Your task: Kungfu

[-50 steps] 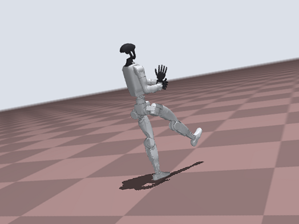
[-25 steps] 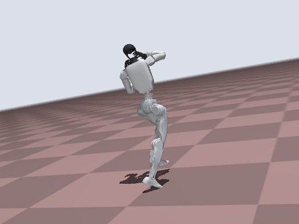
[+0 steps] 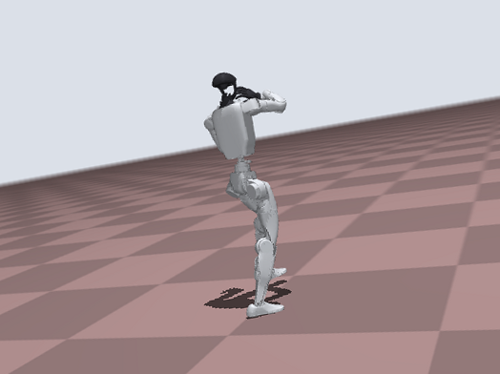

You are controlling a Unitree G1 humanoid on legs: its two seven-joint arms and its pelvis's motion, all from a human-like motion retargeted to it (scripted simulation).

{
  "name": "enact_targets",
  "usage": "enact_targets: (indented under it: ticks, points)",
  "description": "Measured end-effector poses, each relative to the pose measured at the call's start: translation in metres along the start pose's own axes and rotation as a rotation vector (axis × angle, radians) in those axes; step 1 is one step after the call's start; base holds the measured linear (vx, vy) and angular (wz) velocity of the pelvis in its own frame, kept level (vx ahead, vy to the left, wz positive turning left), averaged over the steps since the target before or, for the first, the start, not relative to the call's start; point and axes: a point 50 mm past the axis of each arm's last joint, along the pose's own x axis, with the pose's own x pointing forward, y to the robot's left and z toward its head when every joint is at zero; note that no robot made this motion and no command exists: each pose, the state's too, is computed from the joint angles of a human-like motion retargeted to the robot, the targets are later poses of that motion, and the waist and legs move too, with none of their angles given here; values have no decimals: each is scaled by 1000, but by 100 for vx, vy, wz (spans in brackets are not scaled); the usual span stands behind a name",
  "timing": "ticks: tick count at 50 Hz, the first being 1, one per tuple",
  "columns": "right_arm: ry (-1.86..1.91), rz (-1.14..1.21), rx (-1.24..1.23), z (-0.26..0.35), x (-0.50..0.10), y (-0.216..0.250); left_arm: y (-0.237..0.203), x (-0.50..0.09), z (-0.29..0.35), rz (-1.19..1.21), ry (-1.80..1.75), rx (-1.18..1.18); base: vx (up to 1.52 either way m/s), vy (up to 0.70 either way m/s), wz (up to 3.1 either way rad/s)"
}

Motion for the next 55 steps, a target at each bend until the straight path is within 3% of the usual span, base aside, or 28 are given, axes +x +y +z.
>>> enact_targets:
  ticks: [9,13,17,20,27,30,32,33,35,38,45,49,52,55]
  points:
    - [519,-265,-43,24,-44,5,109,-42,11,237,209,442,-59,-8,-220]
    - [714,-133,-8,47,-70,-6,134,-50,33,55,353,669,-45,-35,-165]
    - [979,133,-23,83,-106,-37,126,-58,21,-304,547,765,-22,-68,-54]
    - [1236,470,-160,124,-139,-84,100,-79,-16,-580,678,717,-38,-81,-46]
    - [1499,1992,-637,243,-174,-281,-31,-143,-89,-929,774,202,-31,-52,-104]
    - [1866,2412,-869,290,-156,-343,-66,-145,-92,-1047,753,106,-8,-23,-149]
    - [2294,2282,-1258,306,-143,-360,-73,-136,-92,-1107,709,126,-4,-17,-165]
    - [2513,2073,-1366,309,-141,-363,-74,-131,-92,-1130,686,149,0,-23,-159]
    - [2825,1560,-1359,305,-144,-364,-73,-124,-93,-1159,649,192,6,-32,-160]
    - [2835,1210,-1249,293,-157,-354,-72,-123,-91,-1138,631,196,9,-35,-177]
    - [2735,1333,-754,300,-218,-272,-45,-100,-97,-1172,602,285,-31,-103,-173]
    - [2785,1392,-417,321,-234,-231,-46,-103,-105,-1162,622,286,5,32,-2]
    - [2919,1477,-196,368,-222,-213,-49,-132,-107,-1143,724,206,48,89,254]
    - [3077,1551,-182,409,-198,-215,-49,-159,-103,-1136,796,160,16,6,249]
